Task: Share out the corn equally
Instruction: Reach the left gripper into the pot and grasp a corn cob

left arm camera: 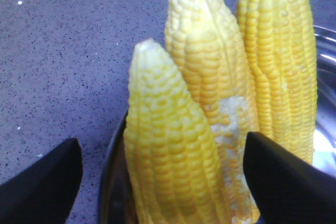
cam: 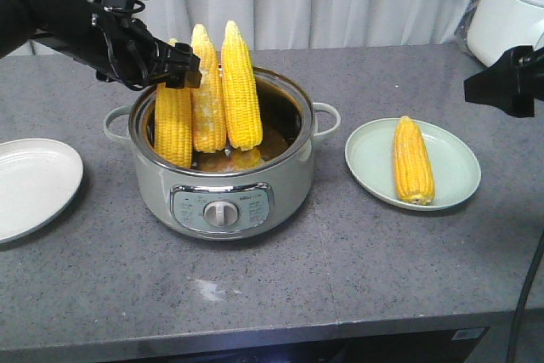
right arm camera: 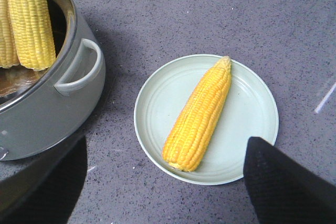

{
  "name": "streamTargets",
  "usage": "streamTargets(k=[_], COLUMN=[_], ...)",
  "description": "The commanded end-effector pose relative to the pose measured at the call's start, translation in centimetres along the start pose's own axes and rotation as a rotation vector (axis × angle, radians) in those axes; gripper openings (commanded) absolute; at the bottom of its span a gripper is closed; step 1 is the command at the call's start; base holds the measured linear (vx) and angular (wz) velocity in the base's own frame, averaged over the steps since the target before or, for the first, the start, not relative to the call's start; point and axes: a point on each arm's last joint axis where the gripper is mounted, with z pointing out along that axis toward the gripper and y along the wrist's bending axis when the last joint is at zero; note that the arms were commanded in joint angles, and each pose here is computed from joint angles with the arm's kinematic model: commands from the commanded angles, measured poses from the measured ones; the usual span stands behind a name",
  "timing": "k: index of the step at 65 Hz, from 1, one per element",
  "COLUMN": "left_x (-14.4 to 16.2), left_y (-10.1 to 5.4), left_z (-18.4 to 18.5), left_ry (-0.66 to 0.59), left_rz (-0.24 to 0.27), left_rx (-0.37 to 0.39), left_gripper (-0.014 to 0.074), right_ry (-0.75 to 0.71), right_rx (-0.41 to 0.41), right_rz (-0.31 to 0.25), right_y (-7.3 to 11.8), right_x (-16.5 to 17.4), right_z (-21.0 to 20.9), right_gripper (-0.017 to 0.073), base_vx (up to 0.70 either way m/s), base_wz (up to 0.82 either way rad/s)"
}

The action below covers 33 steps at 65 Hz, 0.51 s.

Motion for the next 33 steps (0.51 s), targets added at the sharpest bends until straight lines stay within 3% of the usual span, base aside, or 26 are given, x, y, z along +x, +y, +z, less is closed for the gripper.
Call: streamTargets(k=[1,13,33], left_x=[-1.83,-1.84,-1.81], left_y=[-0.93,-0.92,-0.47], left_z=[-3.01,-3.05,-3.05], left_ry=[-0.127,-0.128,-0.124], left_rz=[0.015,0.017,0.066], left_rx=[0.013,0.011,-0.042], left_gripper=[0.0572,0.0446,0.0154], right_ry=[-0.095,-0.095,-0.095], right_rx=[0.019,0.019,0.019], right_rz=[-0.004,-0.006,-0.006], right_y=[0.16,0.16,0.16], right_x=[-1.03,-1.03,-1.03], right_z=[-1.37,-1.37,-1.37], right_gripper=[0.0594,0.0594,0.0594], base_vx=[0.0,0.0,0.0], base_wz=[0.0,0.0,0.0])
